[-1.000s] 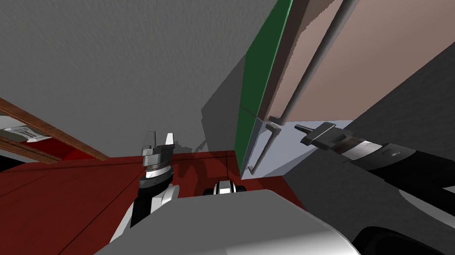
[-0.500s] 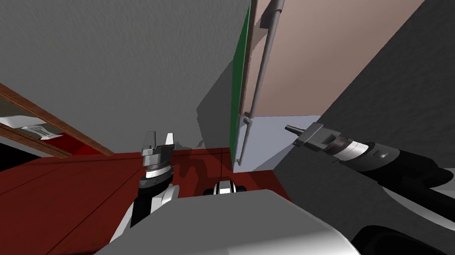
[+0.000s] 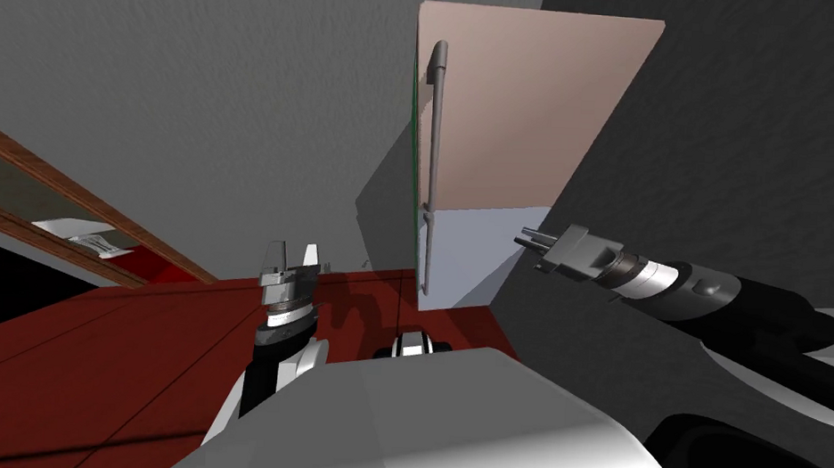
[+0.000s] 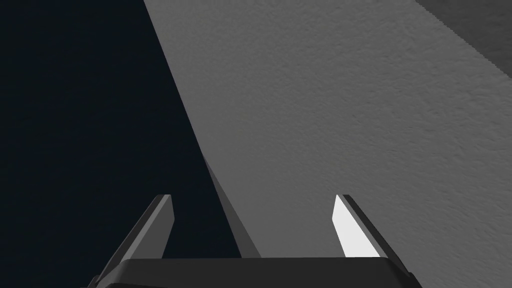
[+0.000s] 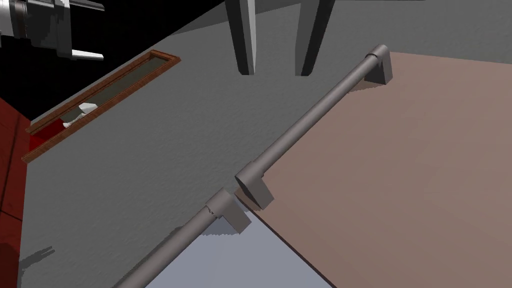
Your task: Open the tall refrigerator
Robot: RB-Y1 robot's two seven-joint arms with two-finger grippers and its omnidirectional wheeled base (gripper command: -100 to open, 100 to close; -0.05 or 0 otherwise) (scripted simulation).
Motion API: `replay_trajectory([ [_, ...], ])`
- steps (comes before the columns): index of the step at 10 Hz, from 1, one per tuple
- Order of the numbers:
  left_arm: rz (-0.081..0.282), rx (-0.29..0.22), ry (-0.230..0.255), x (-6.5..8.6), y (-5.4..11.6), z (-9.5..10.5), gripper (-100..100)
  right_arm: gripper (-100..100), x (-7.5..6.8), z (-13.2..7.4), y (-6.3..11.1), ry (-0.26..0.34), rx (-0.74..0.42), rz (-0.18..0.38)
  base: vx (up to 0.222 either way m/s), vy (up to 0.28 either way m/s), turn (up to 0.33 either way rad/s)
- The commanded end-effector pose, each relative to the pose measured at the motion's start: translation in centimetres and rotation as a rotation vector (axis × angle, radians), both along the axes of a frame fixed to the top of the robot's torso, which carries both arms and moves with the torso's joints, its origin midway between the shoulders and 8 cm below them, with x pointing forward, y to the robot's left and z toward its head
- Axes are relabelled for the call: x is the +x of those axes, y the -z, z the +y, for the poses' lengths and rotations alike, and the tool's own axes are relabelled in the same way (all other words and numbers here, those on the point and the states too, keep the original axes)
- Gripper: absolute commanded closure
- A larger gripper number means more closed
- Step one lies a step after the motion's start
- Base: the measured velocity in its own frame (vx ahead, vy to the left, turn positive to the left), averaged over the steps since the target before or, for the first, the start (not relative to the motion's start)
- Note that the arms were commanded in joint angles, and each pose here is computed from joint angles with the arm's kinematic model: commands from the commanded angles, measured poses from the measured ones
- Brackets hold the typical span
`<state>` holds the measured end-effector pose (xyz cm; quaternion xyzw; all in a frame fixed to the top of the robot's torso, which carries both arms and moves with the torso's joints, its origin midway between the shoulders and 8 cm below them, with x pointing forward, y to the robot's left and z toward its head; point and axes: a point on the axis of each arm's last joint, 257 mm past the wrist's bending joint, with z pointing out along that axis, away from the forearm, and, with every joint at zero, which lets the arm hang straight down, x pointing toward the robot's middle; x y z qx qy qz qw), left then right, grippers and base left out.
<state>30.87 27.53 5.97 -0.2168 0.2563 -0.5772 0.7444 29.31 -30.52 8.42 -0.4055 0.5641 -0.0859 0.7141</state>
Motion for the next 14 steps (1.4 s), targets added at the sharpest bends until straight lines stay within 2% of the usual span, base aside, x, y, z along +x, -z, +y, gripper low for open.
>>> replay_trajectory([
  [1, 0.0, 0.0, 0.0, 0.0, 0.0, 0.0, 0, -100, 0.9, -3.1, 0.2, 0.078, -0.003, 0.011, 0.127, 0.139, -0.06],
  [9, 0.0, 0.0, 0.0, 0.0, 0.0, 0.0, 0, -100, 1.6, -8.2, 0.3, 0.235, -0.042, 0.039, 0.155, 0.197, -0.062],
  [14, 0.0, 0.0, 0.0, 0.0, 0.0, 0.0, 0, -100, 1.7, -13.7, 0.0, 0.382, -0.082, 0.056, 0.173, 0.241, -0.074],
])
